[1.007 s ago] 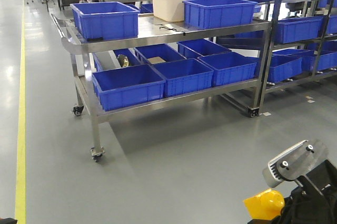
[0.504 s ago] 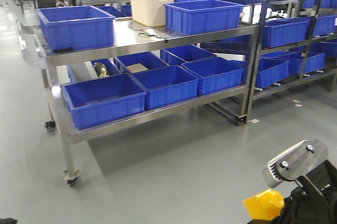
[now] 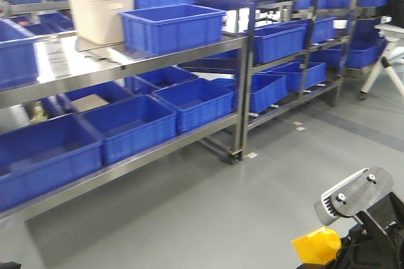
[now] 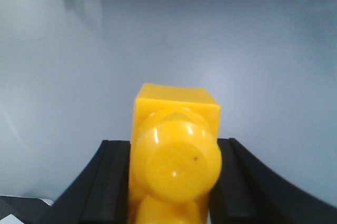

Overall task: Pick red and yellow blocks into blue bin
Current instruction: 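Drive past the crate shelves toward the blue bin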

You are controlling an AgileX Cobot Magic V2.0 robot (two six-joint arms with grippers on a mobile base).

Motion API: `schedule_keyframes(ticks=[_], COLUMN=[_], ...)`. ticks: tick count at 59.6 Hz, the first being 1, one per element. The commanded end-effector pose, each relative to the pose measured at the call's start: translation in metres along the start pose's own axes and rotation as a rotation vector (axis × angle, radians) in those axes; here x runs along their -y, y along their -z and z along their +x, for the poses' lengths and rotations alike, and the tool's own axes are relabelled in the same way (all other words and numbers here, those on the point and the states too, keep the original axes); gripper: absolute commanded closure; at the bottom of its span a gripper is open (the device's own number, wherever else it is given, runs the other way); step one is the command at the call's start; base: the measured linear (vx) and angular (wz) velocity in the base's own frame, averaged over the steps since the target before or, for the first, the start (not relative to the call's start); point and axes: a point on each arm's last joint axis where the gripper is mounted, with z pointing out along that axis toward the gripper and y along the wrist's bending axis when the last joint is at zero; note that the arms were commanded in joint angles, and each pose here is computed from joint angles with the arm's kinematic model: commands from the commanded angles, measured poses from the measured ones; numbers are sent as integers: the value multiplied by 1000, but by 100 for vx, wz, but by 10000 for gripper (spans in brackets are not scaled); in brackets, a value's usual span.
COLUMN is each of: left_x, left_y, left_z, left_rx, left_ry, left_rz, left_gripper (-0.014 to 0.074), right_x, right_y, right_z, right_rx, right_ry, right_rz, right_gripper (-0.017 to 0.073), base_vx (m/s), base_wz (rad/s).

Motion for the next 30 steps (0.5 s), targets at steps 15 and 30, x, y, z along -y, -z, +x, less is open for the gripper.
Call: schedule_keyframes(ticks=[15, 30], left_x=[1, 1], left_y=[8, 8], left_z=[-12, -12], left_rx=[99, 99], left_ry=[1, 1], left_rz=[10, 10], left_gripper=[353, 353], right_x=[2, 2], right_y=[11, 11], right_z=[-14, -14], right_rx=[110, 110], right_ry=[10, 10], right_rz=[24, 24], right_gripper=[318, 318], base_vx=[42, 42], base_wz=[-29, -24])
